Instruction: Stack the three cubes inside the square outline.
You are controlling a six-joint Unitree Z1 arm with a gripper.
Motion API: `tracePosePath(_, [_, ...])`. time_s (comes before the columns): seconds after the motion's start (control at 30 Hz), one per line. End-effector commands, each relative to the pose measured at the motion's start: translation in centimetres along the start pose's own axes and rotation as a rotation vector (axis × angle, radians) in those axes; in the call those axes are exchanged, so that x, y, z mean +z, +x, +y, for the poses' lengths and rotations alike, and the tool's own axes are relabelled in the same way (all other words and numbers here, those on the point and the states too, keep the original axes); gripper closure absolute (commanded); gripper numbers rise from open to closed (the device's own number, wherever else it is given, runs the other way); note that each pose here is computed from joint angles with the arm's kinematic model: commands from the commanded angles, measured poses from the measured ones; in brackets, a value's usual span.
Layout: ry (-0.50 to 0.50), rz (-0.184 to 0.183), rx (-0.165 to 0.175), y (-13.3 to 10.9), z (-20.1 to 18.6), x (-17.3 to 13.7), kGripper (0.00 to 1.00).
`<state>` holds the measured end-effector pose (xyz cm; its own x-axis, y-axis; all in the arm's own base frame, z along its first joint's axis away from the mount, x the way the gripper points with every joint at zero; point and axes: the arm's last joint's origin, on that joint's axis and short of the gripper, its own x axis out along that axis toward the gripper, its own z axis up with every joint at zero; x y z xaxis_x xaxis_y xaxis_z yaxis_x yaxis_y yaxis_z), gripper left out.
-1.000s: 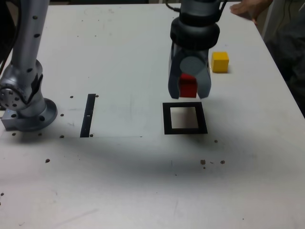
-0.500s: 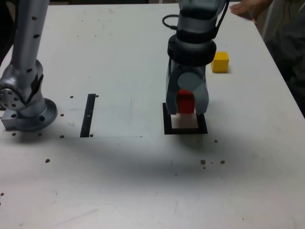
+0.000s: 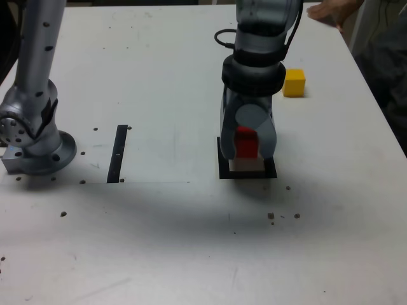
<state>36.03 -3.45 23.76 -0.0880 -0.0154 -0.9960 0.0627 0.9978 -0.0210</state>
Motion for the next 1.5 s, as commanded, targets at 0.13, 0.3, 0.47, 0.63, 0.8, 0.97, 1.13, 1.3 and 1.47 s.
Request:
tracePosePath(0.13, [0.0, 0.007, -0.005, 0.8, -0.1, 0.5, 0.6])
tracePosePath(0.3, [0.005, 0.009, -0.007, 1.0, -0.1, 0.6, 0.35])
tracePosePath(0.47, [0.012, 0.01, -0.009, 1.1, -0.1, 0.5, 0.03])
tracePosePath(0.63, [0.012, 0.01, -0.008, 1.1, -0.1, 0.4, 0.02])
tracePosePath(0.8, [0.012, 0.009, 0.002, 0.6, 0.0, 0.1, 0.02])
tracePosePath(0.97, [0.011, -0.005, 0.049, -1.0, 0.3, -0.6, 0.02])
tracePosePath(1.13, [0.019, -0.02, 0.094, -2.2, 1.5, -0.6, 0.03])
tracePosePath(1.3, [0.033, -0.009, 0.126, -3.0, 3.4, 0.4, 0.04])
tracePosePath(1.47, [0.064, -0.033, 0.14, -3.4, 5.4, 2.1, 0.05])
